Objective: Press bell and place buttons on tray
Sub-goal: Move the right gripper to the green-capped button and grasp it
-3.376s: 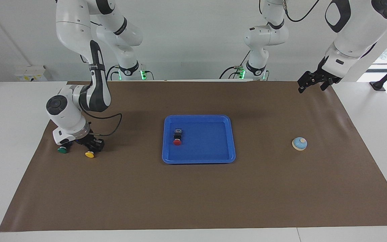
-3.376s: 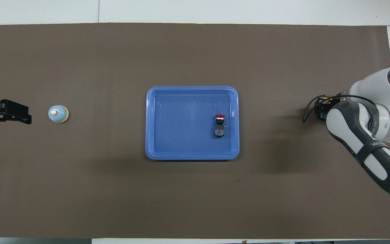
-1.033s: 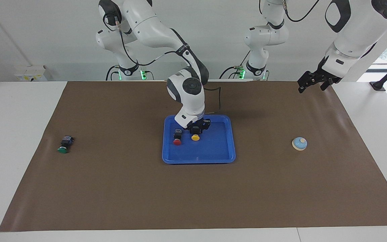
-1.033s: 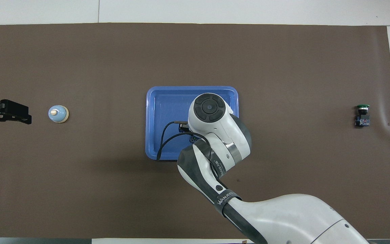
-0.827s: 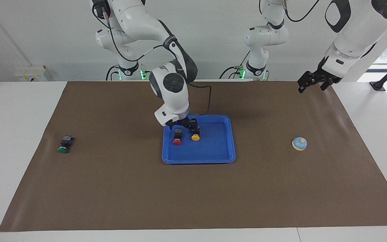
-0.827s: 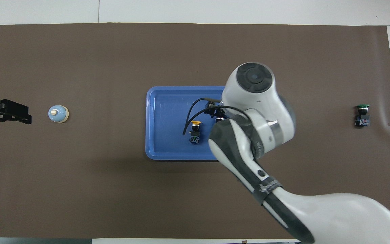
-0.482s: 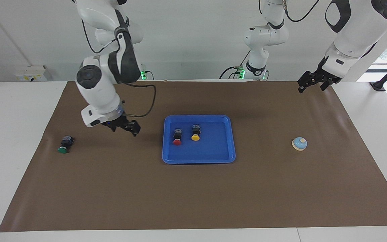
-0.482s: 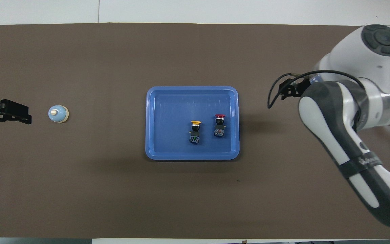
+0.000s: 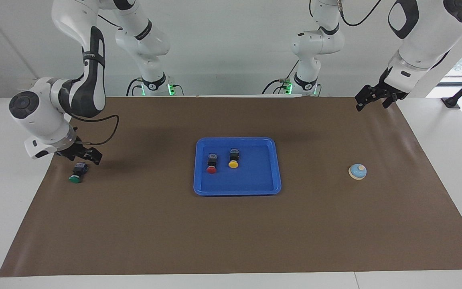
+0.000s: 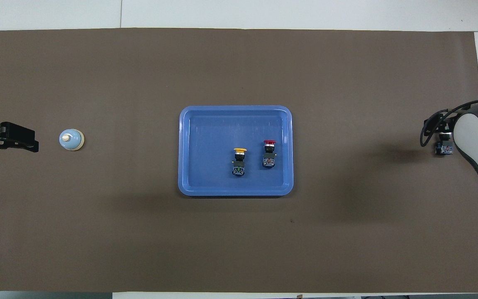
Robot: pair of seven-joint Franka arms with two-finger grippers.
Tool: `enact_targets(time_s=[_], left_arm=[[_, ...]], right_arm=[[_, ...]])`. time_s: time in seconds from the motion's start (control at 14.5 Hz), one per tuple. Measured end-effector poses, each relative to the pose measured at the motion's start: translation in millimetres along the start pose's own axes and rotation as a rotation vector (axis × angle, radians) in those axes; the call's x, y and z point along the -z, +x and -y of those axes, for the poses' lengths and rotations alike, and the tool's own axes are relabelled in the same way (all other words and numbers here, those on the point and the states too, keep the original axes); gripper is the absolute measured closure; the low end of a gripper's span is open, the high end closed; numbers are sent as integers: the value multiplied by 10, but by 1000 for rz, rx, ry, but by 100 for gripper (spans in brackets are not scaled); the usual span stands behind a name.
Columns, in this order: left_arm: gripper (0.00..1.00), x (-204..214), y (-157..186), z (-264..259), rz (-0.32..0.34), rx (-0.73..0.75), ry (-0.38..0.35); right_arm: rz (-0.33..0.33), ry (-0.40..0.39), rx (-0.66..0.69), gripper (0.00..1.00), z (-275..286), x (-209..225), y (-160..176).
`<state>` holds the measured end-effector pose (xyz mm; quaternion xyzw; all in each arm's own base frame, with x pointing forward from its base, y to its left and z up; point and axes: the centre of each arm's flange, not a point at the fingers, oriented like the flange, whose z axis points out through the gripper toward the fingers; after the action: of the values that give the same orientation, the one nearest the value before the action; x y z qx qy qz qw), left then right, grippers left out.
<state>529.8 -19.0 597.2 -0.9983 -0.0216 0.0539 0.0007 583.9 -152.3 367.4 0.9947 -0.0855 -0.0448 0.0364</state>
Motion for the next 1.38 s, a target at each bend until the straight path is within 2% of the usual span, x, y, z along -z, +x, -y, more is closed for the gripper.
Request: enact_targets(time_s=[0.14, 0.28, 0.69, 0.83, 0.9, 1.1, 1.17, 1.38], left_arm=[[0, 0, 0, 0, 0, 0, 0], [0, 0, 0, 0, 0, 0, 0], [0, 0, 0, 0, 0, 0, 0], [0, 0, 0, 0, 0, 0, 0], [0, 0, 0, 0, 0, 0, 0], [0, 0, 0, 0, 0, 0, 0], [0, 0, 0, 0, 0, 0, 0], [0, 0, 0, 0, 0, 0, 0]], right_arm=[[-34, 6, 9, 0, -241, -286, -63], [-34, 10, 8, 0, -370, -469, -106], [-81, 11, 48, 0, -509, -757, -143], [-86, 11, 63, 4, -584, -836, -187], [-84, 12, 67, 13, -595, -843, -193], [-77, 14, 81, 52, -555, -841, -192], [-69, 15, 89, 59, -539, -825, -190], [-24, 18, 125, 59, -370, -606, -134]])
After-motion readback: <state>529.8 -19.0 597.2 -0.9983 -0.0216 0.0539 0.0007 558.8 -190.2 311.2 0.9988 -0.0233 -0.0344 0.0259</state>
